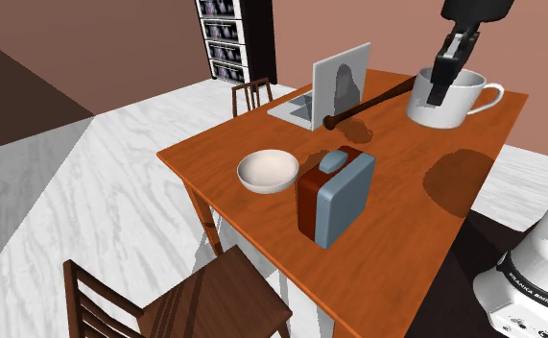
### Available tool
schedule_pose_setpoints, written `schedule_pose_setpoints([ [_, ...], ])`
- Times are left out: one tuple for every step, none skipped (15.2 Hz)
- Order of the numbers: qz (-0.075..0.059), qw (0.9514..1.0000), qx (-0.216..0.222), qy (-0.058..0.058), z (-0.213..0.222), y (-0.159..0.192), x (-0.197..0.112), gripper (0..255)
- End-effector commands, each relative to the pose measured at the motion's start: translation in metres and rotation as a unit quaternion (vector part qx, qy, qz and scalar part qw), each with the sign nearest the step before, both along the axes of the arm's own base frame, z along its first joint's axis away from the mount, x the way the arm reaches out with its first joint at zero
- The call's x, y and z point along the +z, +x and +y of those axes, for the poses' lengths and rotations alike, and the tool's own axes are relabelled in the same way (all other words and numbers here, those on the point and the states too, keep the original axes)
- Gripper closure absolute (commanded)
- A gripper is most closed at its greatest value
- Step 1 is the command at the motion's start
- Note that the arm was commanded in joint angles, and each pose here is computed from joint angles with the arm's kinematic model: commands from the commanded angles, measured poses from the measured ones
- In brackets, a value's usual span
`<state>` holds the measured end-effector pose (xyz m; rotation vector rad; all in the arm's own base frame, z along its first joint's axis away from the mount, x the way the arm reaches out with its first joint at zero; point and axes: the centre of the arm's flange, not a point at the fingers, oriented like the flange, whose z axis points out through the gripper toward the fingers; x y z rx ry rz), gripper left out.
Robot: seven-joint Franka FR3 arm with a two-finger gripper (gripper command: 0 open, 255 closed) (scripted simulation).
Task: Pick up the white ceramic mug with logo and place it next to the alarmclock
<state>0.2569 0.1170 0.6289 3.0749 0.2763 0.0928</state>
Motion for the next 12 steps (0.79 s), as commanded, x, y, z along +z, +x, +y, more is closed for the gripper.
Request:
schedule_pose_setpoints([
  [0.000,1.0000,-0.001,0.000,0.024,-0.012,-0.002,255],
  [0.000,1.0000,-0.001,0.000,0.036,-0.017,-0.002,255],
  [0.000,1.0000,-0.001,0.000,0.048,-0.021,-0.002,255],
  [0.000,1.0000,-0.001,0.000,0.061,-0.026,-0.002,255],
  [0.000,1.0000,-0.001,0.000,0.073,-0.030,-0.002,255],
  [0.000,1.0000,-0.001,0.000,0.085,-0.035,-0.002,255],
  [0.000,1.0000,-0.001,0.000,0.098,-0.040,-0.002,255],
  [0.000,1.0000,-0.001,0.000,0.110,-0.044,-0.002,255],
  [0.000,1.0000,-0.001,0.000,0.123,-0.049,-0.002,255],
  [0.000,1.0000,-0.001,0.000,0.135,-0.053,-0.002,255],
  [0.000,1.0000,-0.001,0.000,0.149,-0.059,-0.002,255],
  [0.000,1.0000,-0.001,0.000,0.149,-0.059,-0.008,255],
])
